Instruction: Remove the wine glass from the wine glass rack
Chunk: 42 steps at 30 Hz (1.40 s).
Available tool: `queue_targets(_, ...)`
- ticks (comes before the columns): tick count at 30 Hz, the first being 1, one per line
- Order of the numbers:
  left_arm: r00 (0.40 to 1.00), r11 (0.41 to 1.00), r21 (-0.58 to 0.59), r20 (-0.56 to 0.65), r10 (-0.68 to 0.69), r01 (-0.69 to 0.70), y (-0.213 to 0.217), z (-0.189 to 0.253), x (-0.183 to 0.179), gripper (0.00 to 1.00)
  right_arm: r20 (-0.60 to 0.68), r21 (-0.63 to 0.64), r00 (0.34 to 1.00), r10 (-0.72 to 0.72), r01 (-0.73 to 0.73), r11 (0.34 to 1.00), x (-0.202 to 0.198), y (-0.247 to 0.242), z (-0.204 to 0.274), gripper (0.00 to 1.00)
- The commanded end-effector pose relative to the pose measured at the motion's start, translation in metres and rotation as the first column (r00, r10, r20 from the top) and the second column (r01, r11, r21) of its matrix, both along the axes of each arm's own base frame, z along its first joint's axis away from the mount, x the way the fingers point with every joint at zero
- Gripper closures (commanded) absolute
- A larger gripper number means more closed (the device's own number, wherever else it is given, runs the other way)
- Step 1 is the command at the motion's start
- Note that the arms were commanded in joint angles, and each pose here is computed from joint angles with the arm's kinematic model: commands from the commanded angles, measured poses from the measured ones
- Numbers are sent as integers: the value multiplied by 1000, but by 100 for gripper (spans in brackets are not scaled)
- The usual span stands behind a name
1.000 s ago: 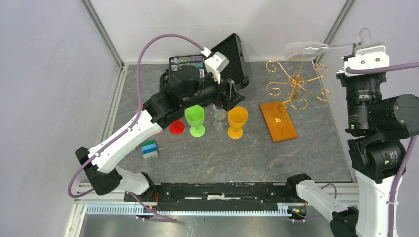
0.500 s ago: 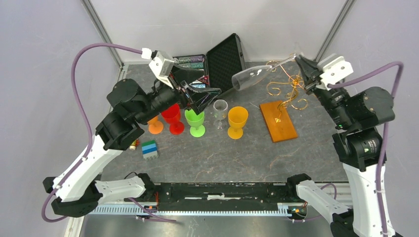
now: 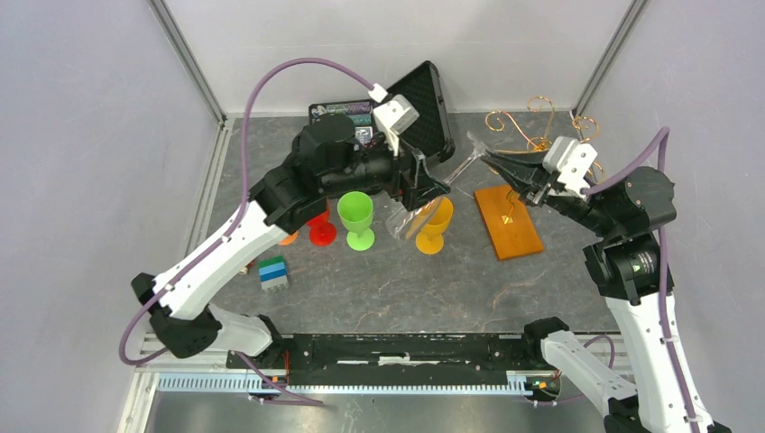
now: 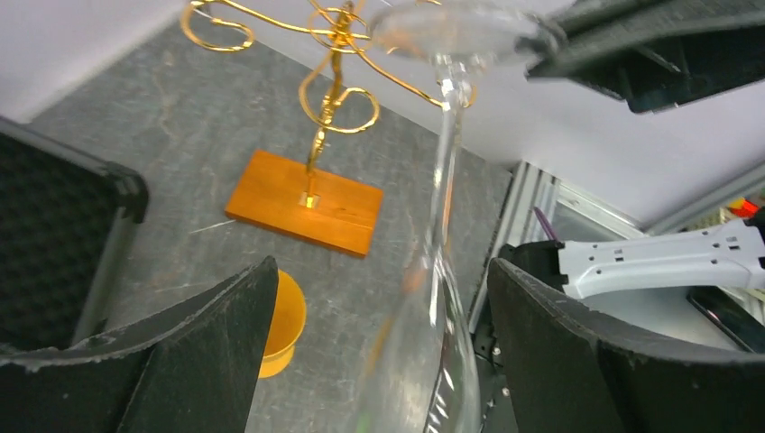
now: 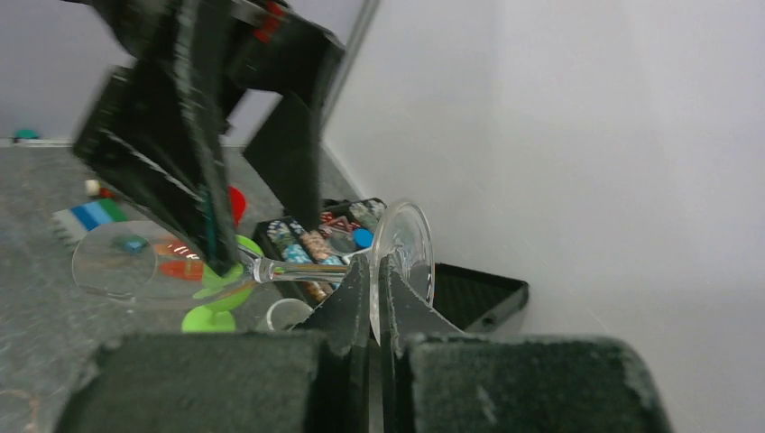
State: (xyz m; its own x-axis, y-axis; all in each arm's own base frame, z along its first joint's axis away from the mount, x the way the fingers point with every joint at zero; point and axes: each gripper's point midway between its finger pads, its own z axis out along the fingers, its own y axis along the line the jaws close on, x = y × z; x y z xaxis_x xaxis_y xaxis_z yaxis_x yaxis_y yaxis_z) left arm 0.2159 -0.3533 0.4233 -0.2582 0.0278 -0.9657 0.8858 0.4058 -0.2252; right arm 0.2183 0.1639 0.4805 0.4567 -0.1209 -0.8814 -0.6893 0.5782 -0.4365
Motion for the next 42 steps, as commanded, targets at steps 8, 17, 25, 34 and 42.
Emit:
queue_targets(8, 938, 954, -27, -175, -298, 298, -41, -4, -33, 30, 63, 5, 986, 153, -154, 988, -28, 15, 0, 100)
queue_targets(17, 911, 936, -51, -219, -350, 347, -49, -10, -39, 95, 26, 27, 984, 178, -179, 984, -23, 19, -11, 100)
queue_targets(25, 918, 943, -126, -221, -329, 308, -42, 1, -27, 98, -9, 39, 986, 165, -165, 986, -16, 19, -20, 37)
queue_targets(34, 956, 813, -556, -292, 6, -174, 28, 88, 71, 98, 31, 201, 987, 159, -162, 966, -21, 16, -19, 16)
queue_targets(42, 906, 448, -795, -414, 91, -409, 93, 116, 97, 98, 150, 330, 980, 133, -176, 927, -34, 9, -11, 19)
